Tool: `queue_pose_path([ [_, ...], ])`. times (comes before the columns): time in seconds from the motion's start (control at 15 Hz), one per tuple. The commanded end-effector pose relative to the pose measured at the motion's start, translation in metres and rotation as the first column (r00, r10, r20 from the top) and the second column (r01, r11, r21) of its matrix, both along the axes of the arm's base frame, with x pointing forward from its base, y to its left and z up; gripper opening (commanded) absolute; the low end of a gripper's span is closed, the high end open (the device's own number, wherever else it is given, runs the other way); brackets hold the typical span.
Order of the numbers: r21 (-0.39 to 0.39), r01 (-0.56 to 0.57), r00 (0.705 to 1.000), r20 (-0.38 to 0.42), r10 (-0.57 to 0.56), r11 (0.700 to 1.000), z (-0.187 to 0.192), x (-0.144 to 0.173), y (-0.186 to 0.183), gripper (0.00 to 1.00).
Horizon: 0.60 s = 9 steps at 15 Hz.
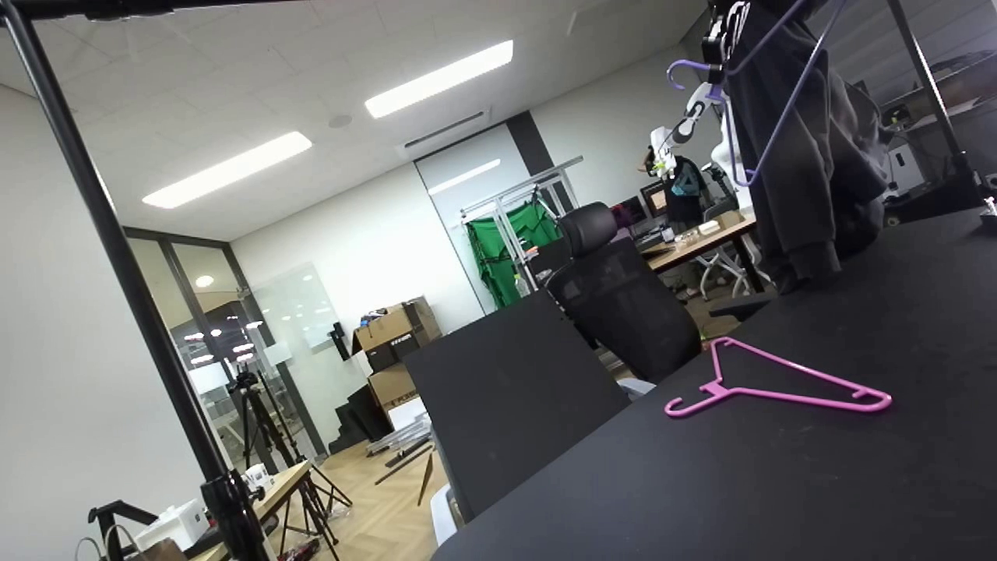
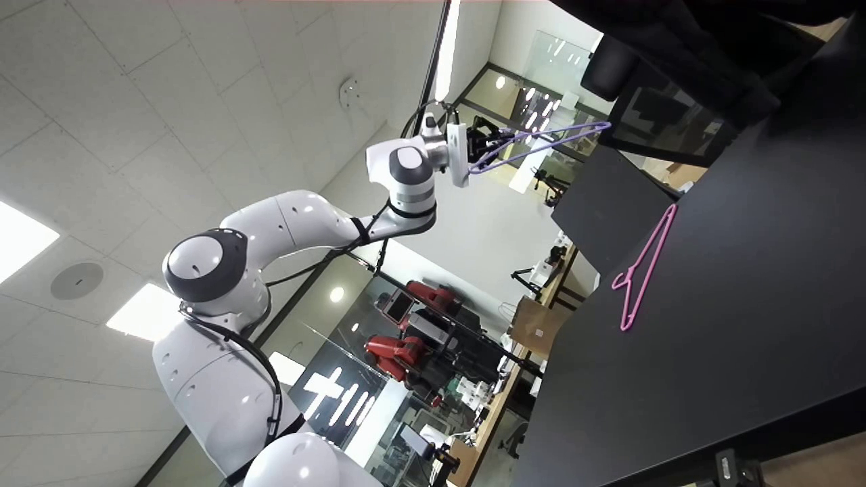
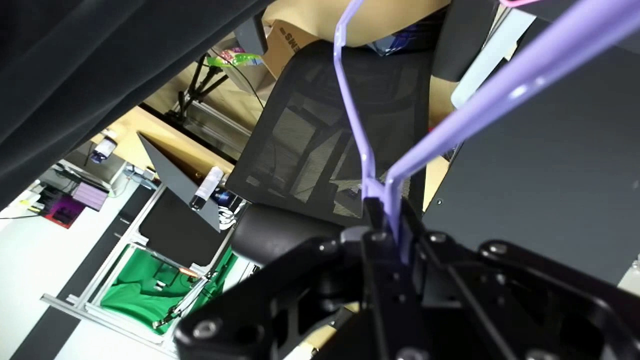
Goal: Take the cloth hanger from the rack and put it on the table
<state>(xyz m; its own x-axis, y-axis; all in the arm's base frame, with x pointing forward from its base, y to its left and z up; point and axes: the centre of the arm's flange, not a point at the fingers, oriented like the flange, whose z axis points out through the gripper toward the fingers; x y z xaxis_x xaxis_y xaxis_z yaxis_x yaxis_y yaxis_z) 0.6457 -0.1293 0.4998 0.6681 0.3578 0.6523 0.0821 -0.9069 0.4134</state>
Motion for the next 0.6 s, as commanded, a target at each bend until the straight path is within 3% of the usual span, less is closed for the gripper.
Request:
queue_pose_path([
  [0.0, 0.001, -0.001, 1.0, -0.003, 0.001, 1.0, -0.0025, 0.0008, 0.0003, 0.08],
  [0.53, 0.001, -0.002, 1.0, 0.002, 0.002, 1.0, 0.0008, 0.0004, 0.0005, 0.08],
])
